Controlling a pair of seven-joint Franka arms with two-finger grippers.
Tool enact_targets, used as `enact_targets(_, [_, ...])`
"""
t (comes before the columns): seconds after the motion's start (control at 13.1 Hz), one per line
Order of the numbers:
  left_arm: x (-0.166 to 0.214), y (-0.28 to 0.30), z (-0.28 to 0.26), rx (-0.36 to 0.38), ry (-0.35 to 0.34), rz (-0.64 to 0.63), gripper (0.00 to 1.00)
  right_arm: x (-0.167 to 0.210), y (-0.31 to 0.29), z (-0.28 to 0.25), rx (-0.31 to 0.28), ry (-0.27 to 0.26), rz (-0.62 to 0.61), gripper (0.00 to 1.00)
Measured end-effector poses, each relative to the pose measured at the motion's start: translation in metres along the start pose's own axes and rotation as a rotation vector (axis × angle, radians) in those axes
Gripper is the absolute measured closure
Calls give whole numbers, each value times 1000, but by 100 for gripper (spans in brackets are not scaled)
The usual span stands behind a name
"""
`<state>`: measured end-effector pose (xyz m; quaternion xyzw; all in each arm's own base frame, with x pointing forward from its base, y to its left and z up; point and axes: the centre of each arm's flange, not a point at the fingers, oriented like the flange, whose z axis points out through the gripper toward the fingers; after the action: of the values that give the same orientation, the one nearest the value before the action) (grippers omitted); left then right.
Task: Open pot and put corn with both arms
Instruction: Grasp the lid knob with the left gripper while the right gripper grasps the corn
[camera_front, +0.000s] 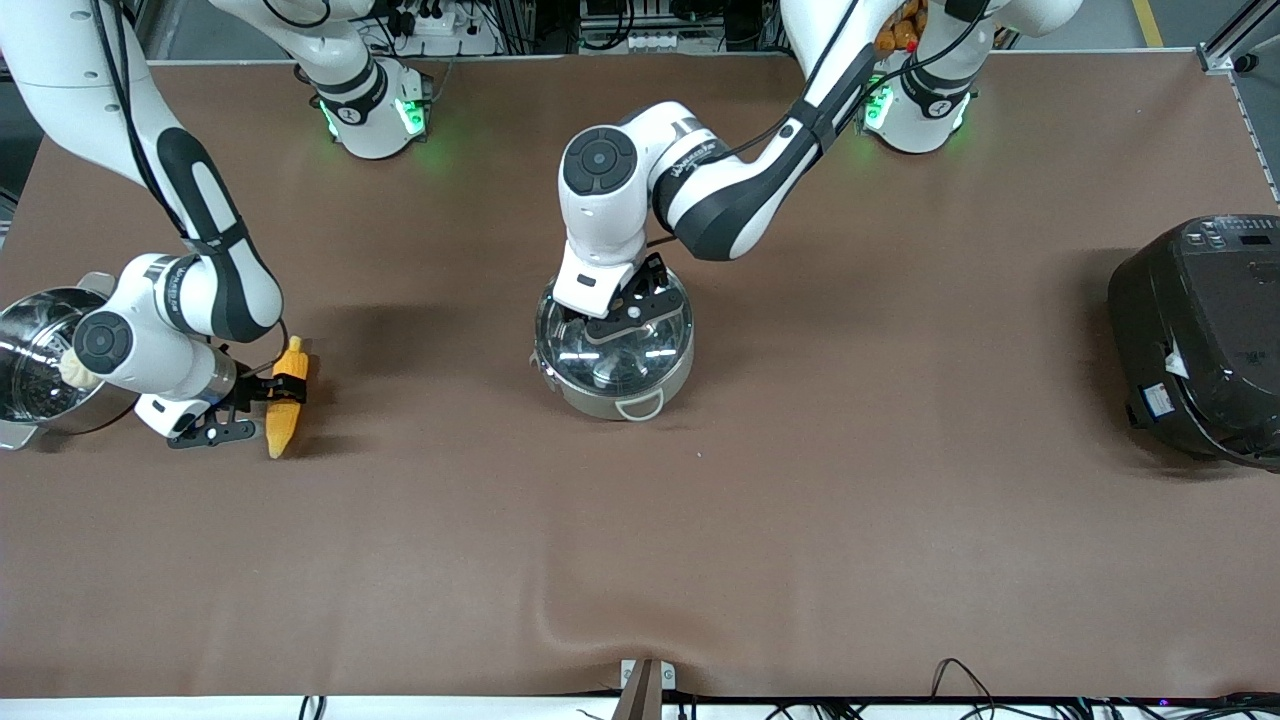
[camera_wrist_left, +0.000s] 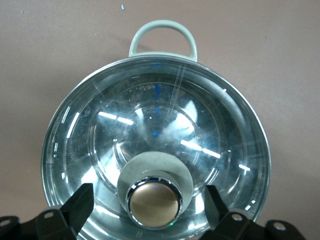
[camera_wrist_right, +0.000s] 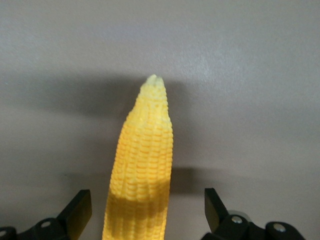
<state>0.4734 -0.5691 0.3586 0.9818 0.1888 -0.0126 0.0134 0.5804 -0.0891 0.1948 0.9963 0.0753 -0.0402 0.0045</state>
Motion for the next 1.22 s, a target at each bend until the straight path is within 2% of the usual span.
enact_targets(0.23, [0,0,4,5,-2,1,14,-7,-2,9,7,-20,0,0])
enact_targets(0.46, [0,0,8,9,-4,1,19,-7,-5,13,28,-22,19,0])
enact_targets(0.61, [0,0,10,12,-5,1,34,-6,-7,14,37,-21,24,19])
enact_targets(0.69, [0,1,11,12,-5,1,34,-6,-8,14,38,-20,23,32])
enact_targets(0.76, [-1,2,12,6,-4,1,39,-5,-9,13,39,-19,22,44])
enact_targets(0.84, [-1,2,12,6,-4,3,39,-5,-9,12,39,-17,23,53])
enact_targets(0.99, [-2,4,12,-3,-1,4,50,-3,-9,11,38,-12,22,58])
enact_targets(1.07, [-2,4,12,-3,-1,4,50,-2,-10,10,38,-10,20,62])
enact_targets(1.22, [-2,4,12,-3,-1,4,50,1,-10,6,38,-3,20,63])
